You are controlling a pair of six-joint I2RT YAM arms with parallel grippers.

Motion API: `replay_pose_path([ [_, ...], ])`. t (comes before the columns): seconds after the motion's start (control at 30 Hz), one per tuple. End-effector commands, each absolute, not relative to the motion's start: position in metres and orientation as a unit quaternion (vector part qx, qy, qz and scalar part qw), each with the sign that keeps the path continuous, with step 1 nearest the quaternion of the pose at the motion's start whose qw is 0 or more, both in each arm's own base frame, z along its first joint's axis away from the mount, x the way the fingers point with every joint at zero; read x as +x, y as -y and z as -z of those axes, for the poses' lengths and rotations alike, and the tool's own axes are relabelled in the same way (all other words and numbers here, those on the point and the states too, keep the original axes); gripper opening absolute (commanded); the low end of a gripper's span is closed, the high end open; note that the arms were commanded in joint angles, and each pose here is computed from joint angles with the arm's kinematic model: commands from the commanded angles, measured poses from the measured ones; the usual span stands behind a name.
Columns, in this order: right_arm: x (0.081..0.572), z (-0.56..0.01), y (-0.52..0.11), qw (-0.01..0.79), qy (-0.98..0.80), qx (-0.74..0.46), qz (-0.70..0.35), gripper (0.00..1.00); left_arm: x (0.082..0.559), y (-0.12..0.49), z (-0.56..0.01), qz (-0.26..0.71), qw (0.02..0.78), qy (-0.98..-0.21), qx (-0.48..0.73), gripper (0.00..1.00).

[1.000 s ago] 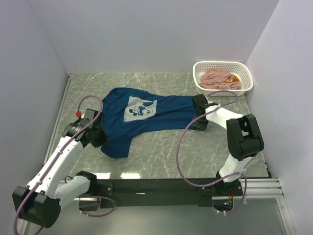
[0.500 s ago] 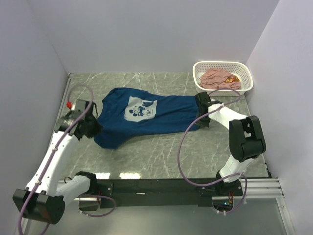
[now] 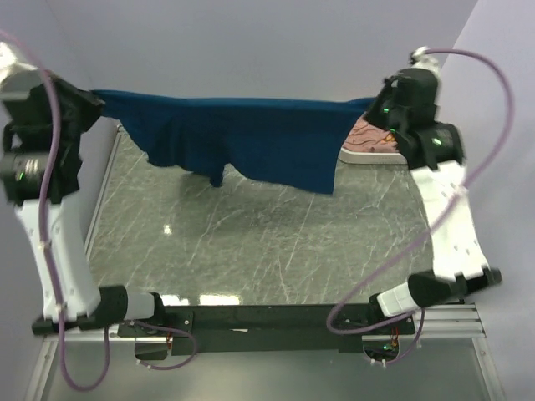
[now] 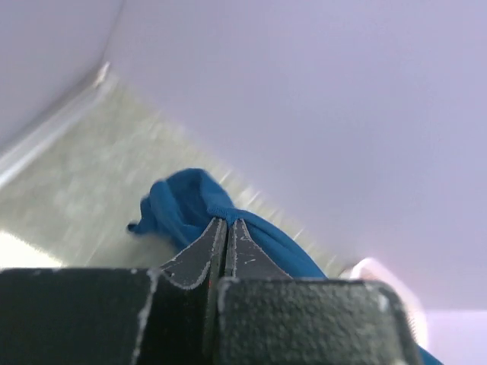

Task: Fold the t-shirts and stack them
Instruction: Flatten the tshirt out

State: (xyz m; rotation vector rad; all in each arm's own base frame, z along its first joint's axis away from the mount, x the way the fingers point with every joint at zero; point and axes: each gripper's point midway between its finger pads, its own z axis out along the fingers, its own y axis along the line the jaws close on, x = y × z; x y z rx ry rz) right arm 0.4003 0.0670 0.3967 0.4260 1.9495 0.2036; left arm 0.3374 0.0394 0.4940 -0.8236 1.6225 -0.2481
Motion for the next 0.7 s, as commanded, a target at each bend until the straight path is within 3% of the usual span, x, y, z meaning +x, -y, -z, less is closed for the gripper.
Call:
replay_pose_path([
  [0.0,0.346,-0.456,-0.041,0.591,-0.788,0.157,-0.066,0.0,0.267,-0.06,-0.581,0.087,0.724,-0.586,-0.355,0.01],
  [0.13,0.287,-0.499,-0.039,0.66,-0.736,0.108,-0.102,0.0,0.176,-0.061,-0.633,0.088,0.811,-0.474,-0.33,0.01],
  [0.37,0.214,-0.519,-0.034,0.724,-0.677,0.049,-0.12,0.0,0.1,-0.057,-0.668,0.063,0.86,-0.421,-0.283,0.01],
  [0.5,0.209,-0.508,-0.038,0.714,-0.688,0.032,-0.121,0.0,0.108,-0.053,-0.669,0.059,0.863,-0.431,-0.258,0.01],
  [0.67,0.236,-0.468,-0.045,0.674,-0.732,0.007,-0.099,0.0,0.198,-0.023,-0.63,0.08,0.824,-0.534,-0.172,0.01],
])
